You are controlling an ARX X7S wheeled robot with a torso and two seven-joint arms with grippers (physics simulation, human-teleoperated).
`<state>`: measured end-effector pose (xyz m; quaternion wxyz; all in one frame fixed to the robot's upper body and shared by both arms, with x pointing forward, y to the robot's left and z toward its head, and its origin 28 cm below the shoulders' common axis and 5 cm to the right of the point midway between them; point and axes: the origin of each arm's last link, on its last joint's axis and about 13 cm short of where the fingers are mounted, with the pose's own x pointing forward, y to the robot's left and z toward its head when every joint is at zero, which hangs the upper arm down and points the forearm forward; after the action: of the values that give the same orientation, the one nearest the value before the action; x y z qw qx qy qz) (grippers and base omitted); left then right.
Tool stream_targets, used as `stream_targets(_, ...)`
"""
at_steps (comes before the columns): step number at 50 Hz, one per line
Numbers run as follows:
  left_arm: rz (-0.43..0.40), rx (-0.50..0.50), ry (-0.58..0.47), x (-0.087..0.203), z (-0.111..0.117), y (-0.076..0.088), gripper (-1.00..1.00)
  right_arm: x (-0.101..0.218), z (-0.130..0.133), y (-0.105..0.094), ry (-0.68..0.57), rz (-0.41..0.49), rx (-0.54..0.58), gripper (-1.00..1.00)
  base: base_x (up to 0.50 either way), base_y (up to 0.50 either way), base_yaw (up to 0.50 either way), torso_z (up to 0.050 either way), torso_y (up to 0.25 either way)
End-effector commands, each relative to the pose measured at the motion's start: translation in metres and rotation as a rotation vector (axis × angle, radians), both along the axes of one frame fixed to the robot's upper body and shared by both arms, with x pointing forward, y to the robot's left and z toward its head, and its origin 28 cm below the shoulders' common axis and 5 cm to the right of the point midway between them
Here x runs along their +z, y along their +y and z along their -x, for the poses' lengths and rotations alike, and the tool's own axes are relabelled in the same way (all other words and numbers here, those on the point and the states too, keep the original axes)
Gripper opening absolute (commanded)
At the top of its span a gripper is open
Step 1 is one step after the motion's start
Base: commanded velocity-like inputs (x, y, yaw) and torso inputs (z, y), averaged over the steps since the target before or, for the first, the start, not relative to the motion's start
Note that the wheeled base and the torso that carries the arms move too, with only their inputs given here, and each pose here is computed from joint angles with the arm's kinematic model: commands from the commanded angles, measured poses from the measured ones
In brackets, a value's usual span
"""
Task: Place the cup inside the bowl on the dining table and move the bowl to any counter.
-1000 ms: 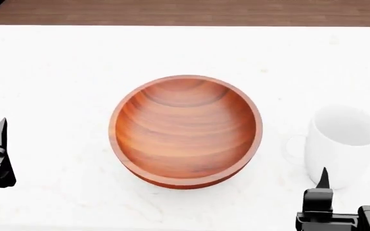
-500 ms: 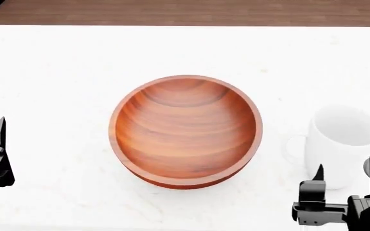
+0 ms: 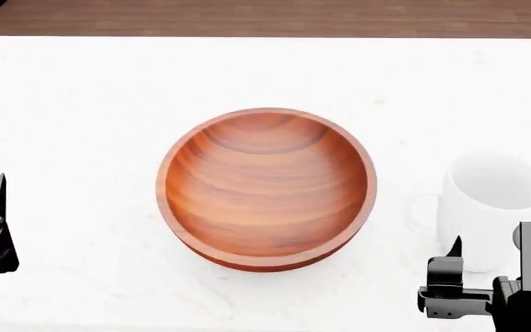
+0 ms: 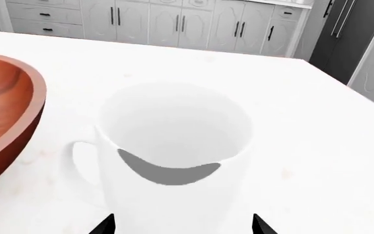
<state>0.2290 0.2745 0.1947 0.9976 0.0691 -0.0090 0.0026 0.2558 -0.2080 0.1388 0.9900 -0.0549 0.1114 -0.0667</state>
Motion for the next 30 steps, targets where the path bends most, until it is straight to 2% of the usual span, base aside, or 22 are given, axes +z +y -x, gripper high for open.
stream_targets(1,-0.001,-0.009,-0.013,-0.001,0.0,0.0,1.0,-0.003,-0.008,-0.001,0.002,-0.009,-0.001,1.0,0.0,0.0,0.0,0.0,0.0)
stream_targets(15,-0.002,-0.004,-0.01,-0.003,0.001,0.002,1.0,-0.003,-0.01,0.001,0.004,-0.006,0.008,1.0,0.0,0.0,0.0,0.0,0.0)
stream_targets(16,-0.002,-0.004,-0.011,-0.003,0.001,0.002,1.0,-0.002,-0.01,0.001,-0.004,-0.001,0.004,-1.0,0.0,0.0,0.0,0.0,0.0)
stream_targets(30,-0.005,-0.008,-0.01,-0.003,0.0,0.001,1.0,0.006,-0.006,0.0,-0.025,0.001,-0.002,-1.0,0.0,0.0,0.0,0.0,0.0)
